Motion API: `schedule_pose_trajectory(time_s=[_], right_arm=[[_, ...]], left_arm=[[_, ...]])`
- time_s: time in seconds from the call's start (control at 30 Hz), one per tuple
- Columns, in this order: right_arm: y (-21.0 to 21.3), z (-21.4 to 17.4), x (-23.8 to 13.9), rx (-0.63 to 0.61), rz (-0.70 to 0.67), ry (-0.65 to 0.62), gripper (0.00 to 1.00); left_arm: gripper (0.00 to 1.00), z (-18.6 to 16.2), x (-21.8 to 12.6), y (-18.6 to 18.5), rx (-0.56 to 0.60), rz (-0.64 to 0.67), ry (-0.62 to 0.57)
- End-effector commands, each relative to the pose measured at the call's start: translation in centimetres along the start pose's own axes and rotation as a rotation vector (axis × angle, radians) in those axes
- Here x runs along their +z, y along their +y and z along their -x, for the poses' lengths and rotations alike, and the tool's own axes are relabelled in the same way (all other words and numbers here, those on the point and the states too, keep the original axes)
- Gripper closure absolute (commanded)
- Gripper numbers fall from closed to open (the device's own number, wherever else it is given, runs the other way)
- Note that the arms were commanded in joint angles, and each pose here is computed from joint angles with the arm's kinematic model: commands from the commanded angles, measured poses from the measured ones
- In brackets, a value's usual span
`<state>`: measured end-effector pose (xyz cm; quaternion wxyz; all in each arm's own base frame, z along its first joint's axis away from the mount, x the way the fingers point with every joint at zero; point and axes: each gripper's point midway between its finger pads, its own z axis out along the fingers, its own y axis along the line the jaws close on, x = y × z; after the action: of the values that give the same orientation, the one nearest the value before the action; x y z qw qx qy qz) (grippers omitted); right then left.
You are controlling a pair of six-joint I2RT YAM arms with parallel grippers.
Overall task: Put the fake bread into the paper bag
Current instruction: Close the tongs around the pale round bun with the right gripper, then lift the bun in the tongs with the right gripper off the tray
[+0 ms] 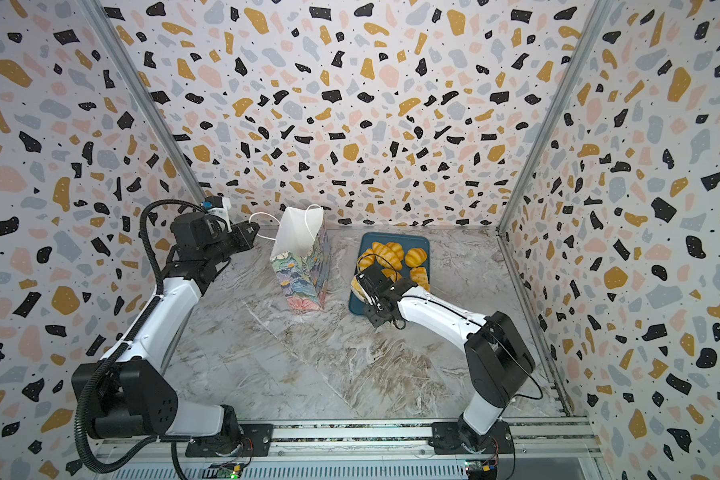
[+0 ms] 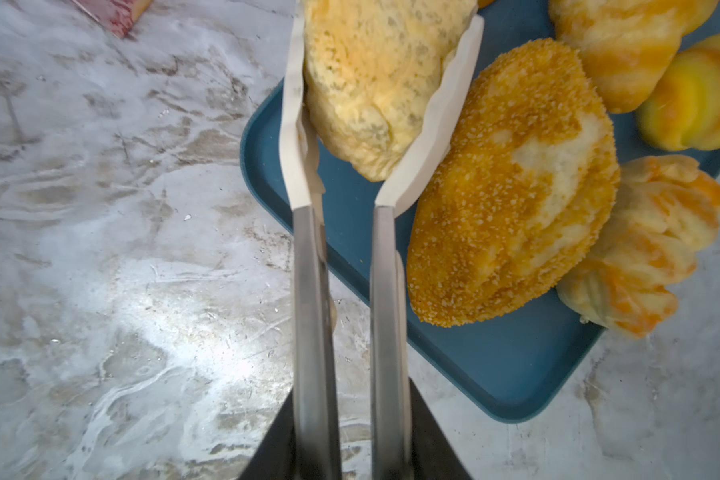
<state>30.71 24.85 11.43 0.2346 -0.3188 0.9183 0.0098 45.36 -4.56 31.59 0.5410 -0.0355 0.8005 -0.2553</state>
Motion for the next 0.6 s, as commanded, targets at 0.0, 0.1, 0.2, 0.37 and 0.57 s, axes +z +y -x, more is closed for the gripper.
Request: schedule_pose_trajectory(time_s=[0.0,0.1,0.2,0.37,0.57], right_arm=[[-0.7,2.3,-3.0,0.043,-0.002,-0.122,0.66],[-0.9,2.7,-3.7,0.057,-0.002,-0.149,0.66],[-1.0,3.1,-4.3,0.073,0.001,-0.176,0.67],[-1.2,4.0,-5.5,0.103,0.009,-0.226,0.68],[-1.5,5.2,-7.4,0.138,0.016,-0.302,0.7]], left_arm=[[1.0,1.5,-0.5,-1.0,0.026,-0.029,-0.049],[1.0,1.5,-0.4,-1.0,0.023,-0.035,-0.047],[1.0,1.5,-0.4,-1.1,0.019,-0.038,-0.049],[1.0,1.5,-0.5,-1.2,0.017,-0.042,-0.05],[1.0,1.4,-0.4,-1.2,0.017,-0.045,-0.05]])
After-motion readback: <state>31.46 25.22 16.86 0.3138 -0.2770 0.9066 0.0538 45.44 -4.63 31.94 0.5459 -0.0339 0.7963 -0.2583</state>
